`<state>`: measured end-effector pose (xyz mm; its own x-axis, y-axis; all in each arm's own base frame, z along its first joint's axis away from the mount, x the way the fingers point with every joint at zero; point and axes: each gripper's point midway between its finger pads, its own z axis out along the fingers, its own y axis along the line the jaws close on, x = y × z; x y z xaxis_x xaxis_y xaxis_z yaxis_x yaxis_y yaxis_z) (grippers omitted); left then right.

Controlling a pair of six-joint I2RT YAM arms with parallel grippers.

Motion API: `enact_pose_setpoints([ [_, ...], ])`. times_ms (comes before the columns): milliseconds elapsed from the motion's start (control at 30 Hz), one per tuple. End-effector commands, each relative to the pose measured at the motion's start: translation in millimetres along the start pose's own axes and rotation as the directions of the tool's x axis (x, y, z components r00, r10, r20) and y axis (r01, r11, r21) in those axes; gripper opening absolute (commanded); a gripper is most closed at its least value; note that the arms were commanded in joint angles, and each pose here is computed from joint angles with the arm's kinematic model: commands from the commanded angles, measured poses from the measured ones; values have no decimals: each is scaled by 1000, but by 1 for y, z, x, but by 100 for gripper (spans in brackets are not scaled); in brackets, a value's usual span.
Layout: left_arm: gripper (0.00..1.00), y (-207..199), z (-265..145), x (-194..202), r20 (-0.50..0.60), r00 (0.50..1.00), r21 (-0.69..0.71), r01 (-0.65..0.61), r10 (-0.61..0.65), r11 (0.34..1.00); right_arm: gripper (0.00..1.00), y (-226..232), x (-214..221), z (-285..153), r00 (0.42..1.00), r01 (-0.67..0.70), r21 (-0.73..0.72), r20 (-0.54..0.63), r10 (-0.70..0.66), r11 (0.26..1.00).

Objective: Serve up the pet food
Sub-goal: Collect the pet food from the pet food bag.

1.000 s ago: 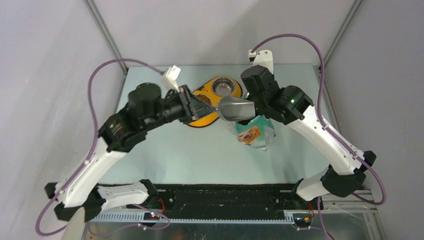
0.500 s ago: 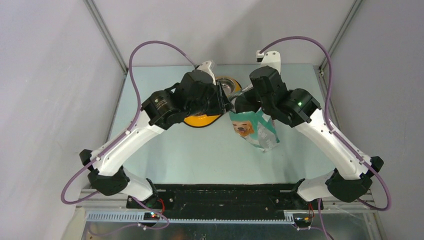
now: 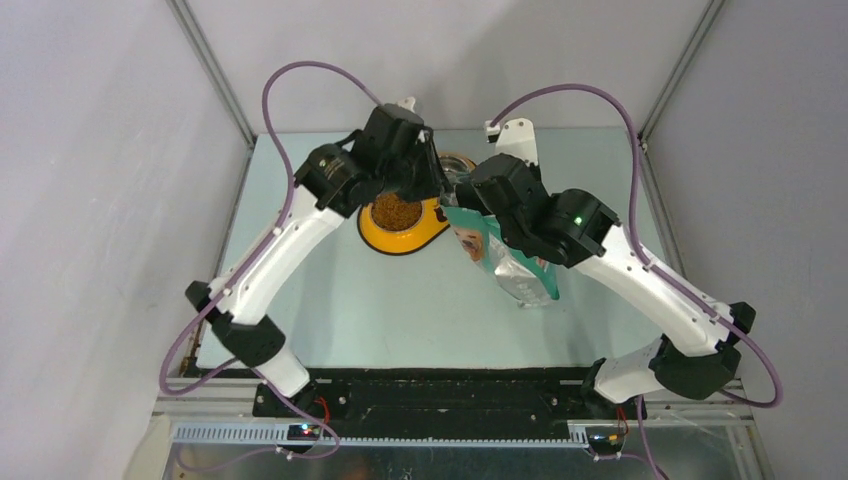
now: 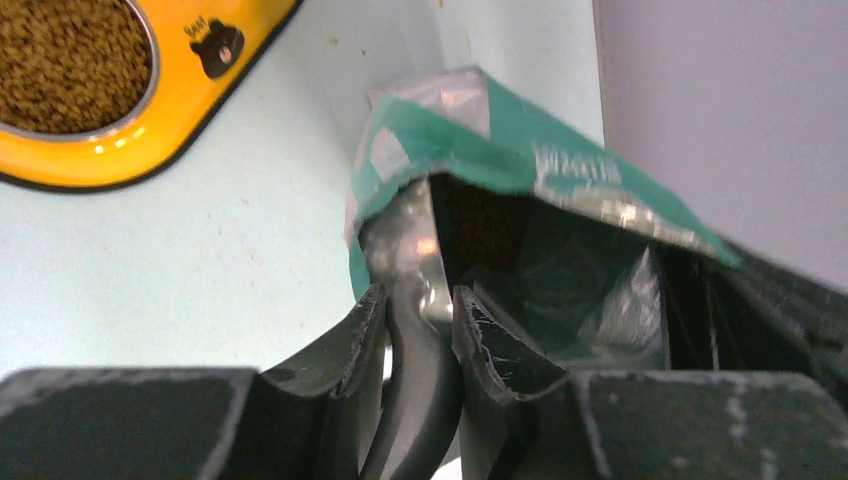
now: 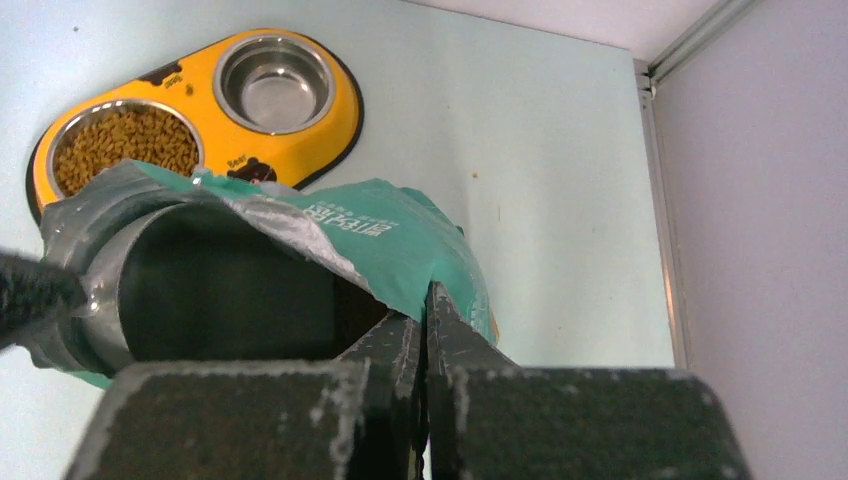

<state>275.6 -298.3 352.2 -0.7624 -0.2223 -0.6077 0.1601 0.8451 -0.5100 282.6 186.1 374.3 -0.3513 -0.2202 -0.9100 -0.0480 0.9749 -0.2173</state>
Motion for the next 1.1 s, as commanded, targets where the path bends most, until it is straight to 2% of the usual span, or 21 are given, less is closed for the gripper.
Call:
enact_pose_setpoints([
  [0, 0, 90, 6, -71, 172, 983, -341, -6, 69, 940, 0, -54, -71, -20, 940, -292, 154, 227, 254, 944],
  [133, 0, 78, 14, -78, 166, 983, -290, -31, 82, 956, 0, -55, -82, 6, 942, -302, 192, 211, 261, 934],
  [367, 0, 64, 15, -55, 56, 997, -223, -46, 60, 974, 0, -46, -83, 47, 957, -278, 267, 163, 242, 923],
  [500, 0, 67, 5, -43, 44, 997, -247, -45, 58, 968, 0, -28, -80, 58, 958, -275, 236, 149, 245, 932],
  [733, 0, 84, -6, -15, -47, 999, -337, -20, 4, 941, 0, -7, -75, 66, 965, -246, 232, 150, 215, 941],
  [1067, 0, 72, -17, -6, 11, 1000, -403, -19, 25, 915, 0, -9, -63, 74, 972, -223, 279, 141, 189, 934],
])
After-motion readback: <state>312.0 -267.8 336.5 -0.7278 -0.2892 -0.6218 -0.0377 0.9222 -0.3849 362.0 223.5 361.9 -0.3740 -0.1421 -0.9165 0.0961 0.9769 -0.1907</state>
